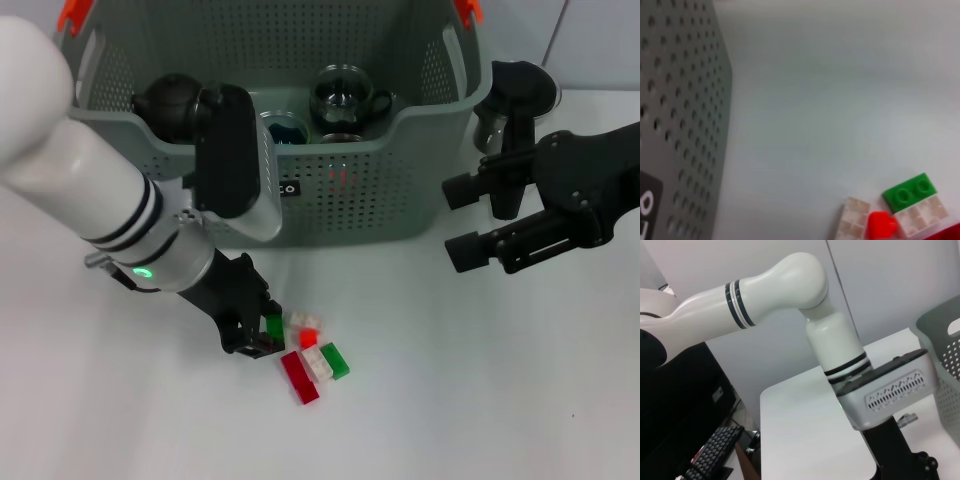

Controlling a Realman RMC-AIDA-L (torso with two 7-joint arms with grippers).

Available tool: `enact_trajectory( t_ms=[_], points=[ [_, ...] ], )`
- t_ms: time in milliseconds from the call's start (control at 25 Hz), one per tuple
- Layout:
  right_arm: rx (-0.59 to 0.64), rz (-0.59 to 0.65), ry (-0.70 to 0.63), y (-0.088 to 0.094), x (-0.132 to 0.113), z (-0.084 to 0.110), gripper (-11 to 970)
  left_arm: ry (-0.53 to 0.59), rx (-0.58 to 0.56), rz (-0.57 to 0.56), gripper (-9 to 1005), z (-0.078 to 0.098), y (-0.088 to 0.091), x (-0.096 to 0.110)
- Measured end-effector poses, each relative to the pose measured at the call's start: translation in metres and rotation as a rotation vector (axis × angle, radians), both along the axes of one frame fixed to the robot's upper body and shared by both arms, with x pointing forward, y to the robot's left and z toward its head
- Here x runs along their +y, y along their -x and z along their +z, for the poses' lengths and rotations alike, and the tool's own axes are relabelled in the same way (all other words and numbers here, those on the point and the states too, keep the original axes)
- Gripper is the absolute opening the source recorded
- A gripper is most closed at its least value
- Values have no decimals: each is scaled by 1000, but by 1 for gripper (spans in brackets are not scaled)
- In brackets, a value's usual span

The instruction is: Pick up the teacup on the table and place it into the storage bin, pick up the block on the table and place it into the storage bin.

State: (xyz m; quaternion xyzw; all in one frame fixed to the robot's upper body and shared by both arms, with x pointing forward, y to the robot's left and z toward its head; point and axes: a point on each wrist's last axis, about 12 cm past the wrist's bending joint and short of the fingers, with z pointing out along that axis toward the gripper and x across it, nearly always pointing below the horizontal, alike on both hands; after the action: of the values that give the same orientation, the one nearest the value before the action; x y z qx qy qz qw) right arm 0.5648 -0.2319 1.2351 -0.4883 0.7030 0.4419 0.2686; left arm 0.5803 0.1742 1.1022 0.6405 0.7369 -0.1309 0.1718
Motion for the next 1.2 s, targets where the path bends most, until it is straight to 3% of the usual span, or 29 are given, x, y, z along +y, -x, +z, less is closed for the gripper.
enact_trajectory(
  t_ms=[440, 760, 960, 1200],
  points=[
    [-12, -7, -39, 1, -6, 4, 900, 135, 49, 25, 445, 37, 6, 23],
    [-13, -5, -49, 3, -10, 4, 900, 373, 10, 62, 464, 88, 9, 61],
    [-16, -10, -57, 4, -14, 6, 900, 555, -92, 154, 476, 115, -2, 81],
    [-18, -12, -55, 3, -16, 7, 900, 609, -205, 378, 490, 125, -35, 78]
  ],
)
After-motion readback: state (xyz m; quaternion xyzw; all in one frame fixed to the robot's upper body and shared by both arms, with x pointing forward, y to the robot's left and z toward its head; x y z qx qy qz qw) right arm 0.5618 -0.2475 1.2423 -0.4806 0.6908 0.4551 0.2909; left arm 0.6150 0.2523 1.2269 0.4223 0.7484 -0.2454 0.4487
